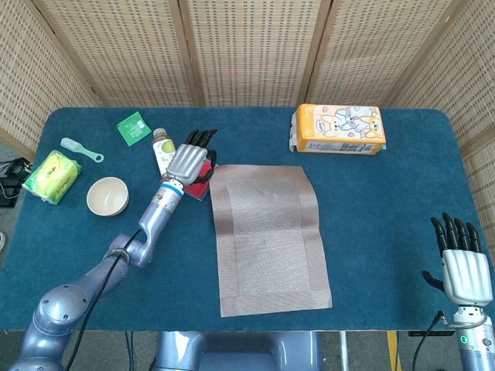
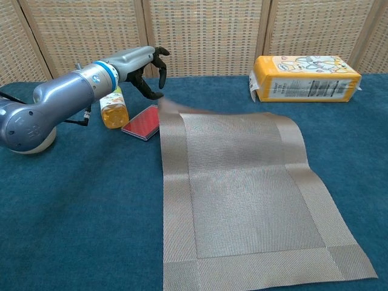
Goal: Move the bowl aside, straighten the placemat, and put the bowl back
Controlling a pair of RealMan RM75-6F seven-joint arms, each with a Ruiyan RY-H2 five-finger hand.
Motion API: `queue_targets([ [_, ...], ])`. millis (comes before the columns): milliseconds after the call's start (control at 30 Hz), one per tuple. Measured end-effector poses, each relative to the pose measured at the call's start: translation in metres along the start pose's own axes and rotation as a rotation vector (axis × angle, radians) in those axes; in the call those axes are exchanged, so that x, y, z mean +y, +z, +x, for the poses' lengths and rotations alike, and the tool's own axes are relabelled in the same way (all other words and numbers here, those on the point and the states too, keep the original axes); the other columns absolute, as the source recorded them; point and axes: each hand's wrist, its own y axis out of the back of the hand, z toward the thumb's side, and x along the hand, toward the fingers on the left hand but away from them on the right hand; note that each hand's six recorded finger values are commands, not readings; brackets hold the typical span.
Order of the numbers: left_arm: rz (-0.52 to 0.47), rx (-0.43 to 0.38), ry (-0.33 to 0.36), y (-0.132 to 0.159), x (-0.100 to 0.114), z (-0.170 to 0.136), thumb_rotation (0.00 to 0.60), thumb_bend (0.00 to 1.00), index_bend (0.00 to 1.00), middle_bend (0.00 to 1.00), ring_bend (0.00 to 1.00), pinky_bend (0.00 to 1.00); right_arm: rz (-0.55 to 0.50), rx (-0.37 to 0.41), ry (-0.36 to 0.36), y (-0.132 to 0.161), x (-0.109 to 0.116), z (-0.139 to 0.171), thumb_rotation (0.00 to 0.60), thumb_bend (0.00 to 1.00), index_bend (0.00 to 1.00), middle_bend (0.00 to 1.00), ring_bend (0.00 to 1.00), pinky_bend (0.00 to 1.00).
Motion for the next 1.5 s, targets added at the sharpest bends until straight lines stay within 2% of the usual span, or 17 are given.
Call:
queue_targets([
  [133,-0.057,-0.008,0.029,-0.003,0.012,-0.001,0.6,0.0,0.0,0.0,0.0,0.0,0.002,0.011,0.009,0.003,-0.003,0.0,0.6,0.0,0.0,0.0,0.0,0.0],
  [267,-0.055,-0.025,0.095,-0.011,0.035,-0.009,0.6,0.0,0.0,0.0,0.0,0.0,0.014,0.049,0.023,0.012,-0.007,-0.002,0.6,0.0,0.0,0.0,0.0,0.0],
  [333,-0.045,-0.025,0.106,-0.015,0.041,-0.014,0.6,0.0,0.0,0.0,0.0,0.0,0.027,0.07,0.026,0.015,-0.008,-0.003,0.6,0.0,0.0,0.0,0.0,0.0],
  [433,-0.003,-0.017,0.115,-0.027,0.054,-0.026,0.6,0.0,0.0,0.0,0.0,0.0,0.058,0.153,0.036,0.032,-0.009,-0.008,0.6,0.0,0.01,0.0,0.0,0.0],
  [533,0.03,-0.008,0.111,-0.035,0.066,-0.046,0.6,0.0,0.0,0.0,0.0,0.0,0.083,0.279,0.064,0.056,-0.012,-0.013,0.6,0.0,0.04,0.0,0.0,0.0],
  [700,0.073,0.033,0.102,-0.042,0.086,-0.097,0.6,0.0,0.0,0.0,0.0,0.0,0.12,0.494,0.107,0.1,-0.016,-0.017,0.6,0.0,0.07,0.0,0.0,0.0],
  [767,0.085,0.068,0.105,-0.048,0.094,-0.121,0.6,0.0,0.0,0.0,0.0,0.0,0.126,0.575,0.13,0.116,-0.02,-0.015,0.6,0.0,0.08,0.0,0.0,0.0],
  [933,0.147,0.245,0.127,-0.09,0.113,-0.198,0.6,0.0,0.0,0.0,0.0,0.0,0.125,0.712,0.18,0.143,-0.03,-0.003,0.6,0.0,0.11,0.0,0.0,0.0],
  [1100,0.115,0.36,0.103,-0.109,0.106,-0.252,0.6,0.0,0.0,0.0,0.0,0.0,0.128,0.837,0.202,0.168,-0.042,0.012,0.6,0.0,0.13,0.0,0.0,0.0],
  [1300,0.133,0.427,0.052,-0.111,0.1,-0.285,0.6,0.0,0.0,0.0,0.0,0.0,0.155,0.915,0.256,0.188,-0.063,0.023,0.6,0.0,0.14,0.0,0.0,0.0],
  [1500,0.142,0.402,0.05,-0.105,0.097,-0.294,0.6,0.0,0.0,0.0,0.0,0.0,0.165,0.96,0.29,0.2,-0.078,0.036,0.6,0.0,0.14,0.0,0.0,0.0],
])
